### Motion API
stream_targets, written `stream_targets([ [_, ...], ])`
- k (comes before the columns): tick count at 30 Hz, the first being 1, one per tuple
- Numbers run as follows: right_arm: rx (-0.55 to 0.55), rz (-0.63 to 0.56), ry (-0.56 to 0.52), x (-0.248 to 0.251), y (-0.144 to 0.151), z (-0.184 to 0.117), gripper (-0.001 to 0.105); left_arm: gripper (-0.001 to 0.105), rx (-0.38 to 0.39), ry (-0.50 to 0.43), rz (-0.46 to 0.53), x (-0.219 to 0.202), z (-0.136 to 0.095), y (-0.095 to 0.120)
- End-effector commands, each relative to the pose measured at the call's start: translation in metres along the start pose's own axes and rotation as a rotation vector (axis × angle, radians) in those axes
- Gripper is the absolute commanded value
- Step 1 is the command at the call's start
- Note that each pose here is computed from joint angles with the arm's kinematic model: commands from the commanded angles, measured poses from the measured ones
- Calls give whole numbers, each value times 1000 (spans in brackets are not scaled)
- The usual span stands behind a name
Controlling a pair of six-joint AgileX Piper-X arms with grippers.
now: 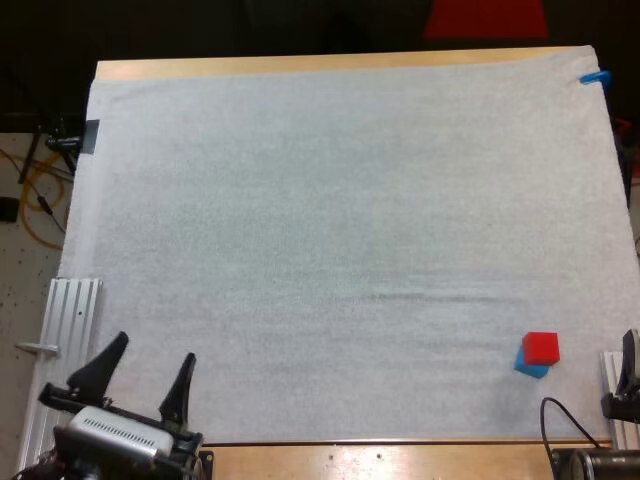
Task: Stack red cube on blue cube
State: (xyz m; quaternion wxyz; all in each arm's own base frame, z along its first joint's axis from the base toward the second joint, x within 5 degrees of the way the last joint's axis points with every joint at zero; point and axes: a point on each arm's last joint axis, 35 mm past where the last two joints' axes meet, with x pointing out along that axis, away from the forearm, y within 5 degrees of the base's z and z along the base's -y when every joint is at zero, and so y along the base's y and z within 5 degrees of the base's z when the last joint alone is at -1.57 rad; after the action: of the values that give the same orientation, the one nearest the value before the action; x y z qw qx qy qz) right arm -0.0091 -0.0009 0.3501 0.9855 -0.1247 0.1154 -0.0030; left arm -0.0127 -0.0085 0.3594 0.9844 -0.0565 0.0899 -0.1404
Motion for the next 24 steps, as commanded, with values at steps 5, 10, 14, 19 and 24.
stream_targets([
  [5,-22,30,-35,12,2,1,72,69,-43,122,70,9,-16,6],
  [10,-22,50,-8,26,5,-10,72,69,-50,157,93,21,-27,11],
  [14,-21,108,31,39,11,-23,72,69,-53,173,103,38,-41,17],
  [19,-19,129,98,50,15,-38,72,69,-62,214,108,47,-54,21],
  [24,-18,135,121,54,16,-44,72,69,-66,230,109,50,-59,22],
])
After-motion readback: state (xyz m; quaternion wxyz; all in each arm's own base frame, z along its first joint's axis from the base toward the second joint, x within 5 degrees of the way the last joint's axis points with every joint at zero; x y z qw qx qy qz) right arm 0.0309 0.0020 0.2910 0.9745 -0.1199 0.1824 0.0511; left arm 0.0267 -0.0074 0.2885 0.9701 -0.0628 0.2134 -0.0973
